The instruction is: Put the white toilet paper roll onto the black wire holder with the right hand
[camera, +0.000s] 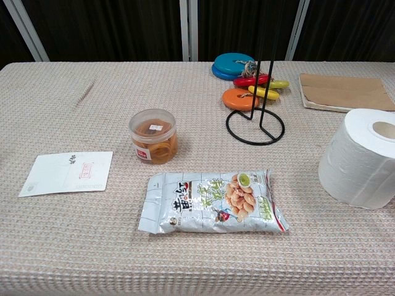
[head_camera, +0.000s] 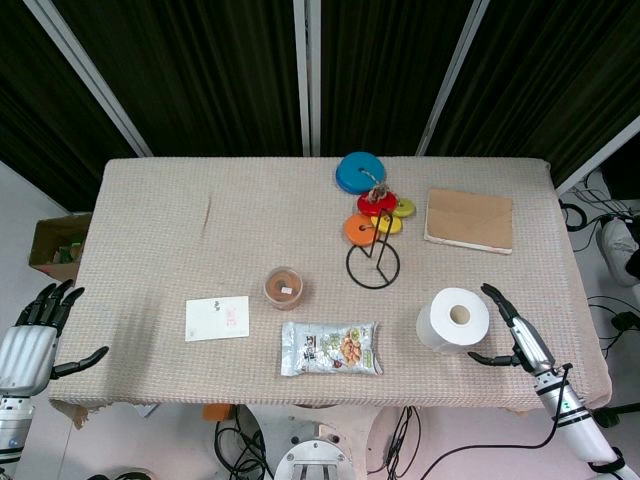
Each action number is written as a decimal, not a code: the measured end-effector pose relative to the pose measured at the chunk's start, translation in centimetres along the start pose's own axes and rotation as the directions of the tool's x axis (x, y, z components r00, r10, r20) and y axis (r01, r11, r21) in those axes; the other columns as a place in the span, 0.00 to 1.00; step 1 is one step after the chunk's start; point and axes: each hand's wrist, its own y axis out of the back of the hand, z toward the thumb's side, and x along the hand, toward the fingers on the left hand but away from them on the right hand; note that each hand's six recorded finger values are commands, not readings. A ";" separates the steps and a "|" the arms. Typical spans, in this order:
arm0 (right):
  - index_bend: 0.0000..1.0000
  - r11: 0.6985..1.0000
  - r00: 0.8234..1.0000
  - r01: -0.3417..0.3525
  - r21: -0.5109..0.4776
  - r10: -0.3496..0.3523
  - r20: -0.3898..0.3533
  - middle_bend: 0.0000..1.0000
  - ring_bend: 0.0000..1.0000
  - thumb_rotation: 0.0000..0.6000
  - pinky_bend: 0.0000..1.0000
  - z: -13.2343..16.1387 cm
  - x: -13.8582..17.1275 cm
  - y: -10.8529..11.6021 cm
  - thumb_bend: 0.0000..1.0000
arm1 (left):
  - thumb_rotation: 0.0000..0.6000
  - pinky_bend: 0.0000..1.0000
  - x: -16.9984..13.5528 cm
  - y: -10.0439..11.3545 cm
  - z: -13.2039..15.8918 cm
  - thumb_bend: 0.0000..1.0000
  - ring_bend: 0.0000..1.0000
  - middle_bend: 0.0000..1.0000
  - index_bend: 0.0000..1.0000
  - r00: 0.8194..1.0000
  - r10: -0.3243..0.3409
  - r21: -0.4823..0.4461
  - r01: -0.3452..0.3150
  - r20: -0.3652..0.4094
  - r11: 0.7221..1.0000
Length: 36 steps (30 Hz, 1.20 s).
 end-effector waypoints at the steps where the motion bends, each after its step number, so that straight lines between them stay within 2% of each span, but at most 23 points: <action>1: 0.00 1.000 1.000 0.000 0.000 0.000 0.001 0.00 0.00 1.00 0.00 0.0 0.0 0.0 0.00 | 0.06 0.20 0.0 0.0 0.0 0.00 0.04 0.05 0.10 1.000 -0.001 0.000 0.001 0.000 1.000; 20: 0.00 1.000 1.000 0.000 -0.010 0.000 -0.021 0.00 0.00 1.00 0.00 0.8 -0.9 -0.3 0.00 | 0.06 0.20 0.1 -0.1 0.2 0.00 0.04 0.05 0.10 1.000 -0.007 0.004 0.007 0.004 1.000; 32: 0.00 0.998 0.997 -0.062 -0.008 0.062 -0.036 0.00 0.00 1.00 0.00 1.3 -2.1 -1.6 0.01 | 0.06 0.20 0.0 0.0 0.0 0.00 0.04 0.05 0.10 1.000 -0.009 0.007 0.009 -0.003 1.000; 34: 0.00 0.998 0.997 -0.063 -0.005 0.063 -0.035 0.01 0.00 1.00 0.01 1.2 -2.0 -1.7 0.02 | 0.06 0.20 0.0 0.0 -0.1 0.00 0.04 0.05 0.10 1.000 -0.011 0.007 0.011 -0.004 1.000; 36: 0.00 0.998 0.997 -0.062 -0.004 0.062 -0.038 0.06 0.03 1.00 0.07 1.2 -2.0 -1.8 0.03 | 0.06 0.20 0.0 0.0 -0.1 0.00 0.04 0.05 0.10 1.000 -0.012 0.007 0.012 -0.005 1.000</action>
